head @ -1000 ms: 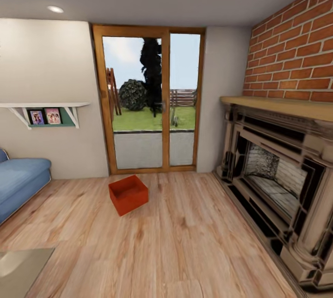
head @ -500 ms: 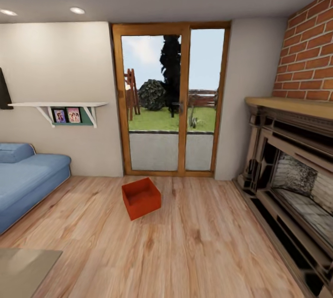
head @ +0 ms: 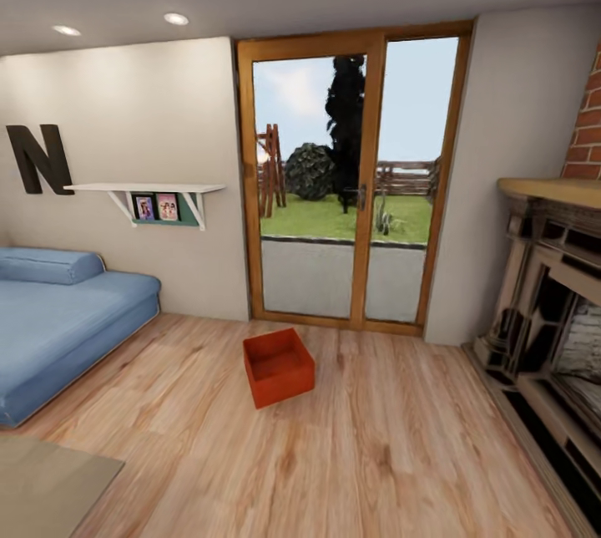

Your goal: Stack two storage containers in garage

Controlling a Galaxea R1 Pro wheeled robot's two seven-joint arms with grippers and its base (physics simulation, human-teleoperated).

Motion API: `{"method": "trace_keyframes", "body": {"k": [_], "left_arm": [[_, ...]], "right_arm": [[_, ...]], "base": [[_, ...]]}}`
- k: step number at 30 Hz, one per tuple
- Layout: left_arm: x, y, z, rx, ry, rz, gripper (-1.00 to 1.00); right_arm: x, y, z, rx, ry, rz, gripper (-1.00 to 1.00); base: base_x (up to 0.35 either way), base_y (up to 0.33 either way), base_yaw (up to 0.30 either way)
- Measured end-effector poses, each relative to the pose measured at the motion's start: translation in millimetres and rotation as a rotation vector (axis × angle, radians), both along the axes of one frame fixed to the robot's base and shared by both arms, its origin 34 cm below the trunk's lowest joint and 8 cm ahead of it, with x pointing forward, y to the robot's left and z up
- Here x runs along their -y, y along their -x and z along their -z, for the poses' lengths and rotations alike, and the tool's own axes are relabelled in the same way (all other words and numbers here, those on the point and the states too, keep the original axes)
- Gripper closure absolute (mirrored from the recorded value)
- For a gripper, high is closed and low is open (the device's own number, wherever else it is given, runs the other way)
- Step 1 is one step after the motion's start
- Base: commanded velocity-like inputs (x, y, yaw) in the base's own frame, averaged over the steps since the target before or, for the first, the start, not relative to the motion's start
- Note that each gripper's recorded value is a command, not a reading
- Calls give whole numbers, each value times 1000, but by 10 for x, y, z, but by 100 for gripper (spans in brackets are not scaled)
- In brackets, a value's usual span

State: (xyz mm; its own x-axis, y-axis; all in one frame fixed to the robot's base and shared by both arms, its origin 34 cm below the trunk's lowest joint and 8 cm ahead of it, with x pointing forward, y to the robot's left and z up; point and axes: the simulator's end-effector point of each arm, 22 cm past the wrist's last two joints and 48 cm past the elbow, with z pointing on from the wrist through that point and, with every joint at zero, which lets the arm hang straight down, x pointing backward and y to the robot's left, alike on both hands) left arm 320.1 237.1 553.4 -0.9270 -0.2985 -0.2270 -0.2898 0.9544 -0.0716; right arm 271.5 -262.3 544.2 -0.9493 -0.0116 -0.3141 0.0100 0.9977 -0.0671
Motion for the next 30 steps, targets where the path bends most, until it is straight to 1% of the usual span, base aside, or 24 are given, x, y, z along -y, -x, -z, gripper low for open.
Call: {"method": "trace_keyframes", "body": {"k": [7, 10, 30], "left_arm": [[0, -1, 0, 0, 0, 0, -100], [0, -1, 0, 0, 0, 0, -100], [2, -1, 0, 0, 0, 0, -100]], "right_arm": [[0, 0, 0, 0, 0, 0, -100], [-1, 0, 0, 0, 0, 0, -100], [41, 4, 1, -2, 5, -5, -100]], "base": [[332, -132, 270], [332, -132, 150], [317, -163, 5]]}}
